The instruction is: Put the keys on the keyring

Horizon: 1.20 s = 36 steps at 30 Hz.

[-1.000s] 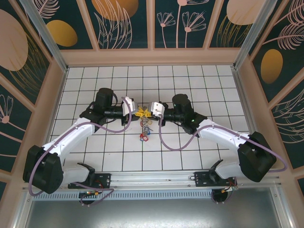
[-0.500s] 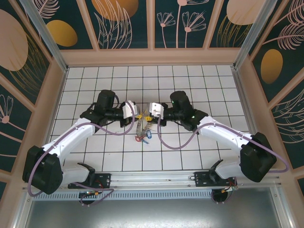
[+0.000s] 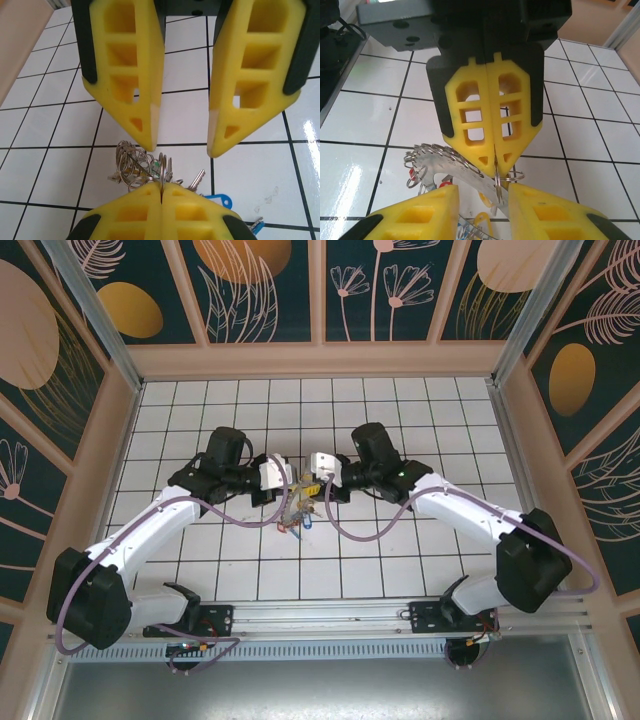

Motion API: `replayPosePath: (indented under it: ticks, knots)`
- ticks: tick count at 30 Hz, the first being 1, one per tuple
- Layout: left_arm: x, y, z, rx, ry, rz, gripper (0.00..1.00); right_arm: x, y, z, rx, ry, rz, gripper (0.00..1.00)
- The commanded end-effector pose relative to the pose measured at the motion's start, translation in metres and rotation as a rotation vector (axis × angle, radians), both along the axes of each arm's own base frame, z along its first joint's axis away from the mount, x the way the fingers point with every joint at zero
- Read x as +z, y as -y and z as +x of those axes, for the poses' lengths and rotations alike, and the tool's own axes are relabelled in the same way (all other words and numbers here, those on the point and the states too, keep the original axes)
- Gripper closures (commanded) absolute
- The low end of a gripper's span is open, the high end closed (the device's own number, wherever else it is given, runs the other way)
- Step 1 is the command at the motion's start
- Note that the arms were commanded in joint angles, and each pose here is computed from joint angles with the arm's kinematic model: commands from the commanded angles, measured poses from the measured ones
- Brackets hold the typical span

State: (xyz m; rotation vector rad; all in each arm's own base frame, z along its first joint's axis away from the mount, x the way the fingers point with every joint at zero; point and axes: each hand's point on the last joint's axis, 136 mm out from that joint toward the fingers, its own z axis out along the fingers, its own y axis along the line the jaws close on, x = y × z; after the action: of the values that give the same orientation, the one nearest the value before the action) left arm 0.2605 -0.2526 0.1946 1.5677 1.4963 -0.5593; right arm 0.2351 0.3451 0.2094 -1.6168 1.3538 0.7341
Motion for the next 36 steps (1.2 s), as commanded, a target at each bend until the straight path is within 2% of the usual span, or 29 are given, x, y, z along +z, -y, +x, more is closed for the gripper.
replayPosePath:
  ticks: [1, 24, 36]
  knots:
    - [0.02, 0.005, -0.001, -0.036, 0.047, -0.032, 1.0, 0.01, -0.004, 0.001, 0.04, 0.019, 0.02, 0.7]
    - [0.024, 0.008, -0.004, -0.057, 0.039, -0.05, 1.0, 0.003, -0.007, 0.014, -0.026, 0.051, 0.033, 0.78]
    - [0.028, 0.01, -0.005, -0.065, 0.045, -0.069, 1.0, -0.008, -0.001, 0.008, -0.024, 0.03, 0.007, 0.76]
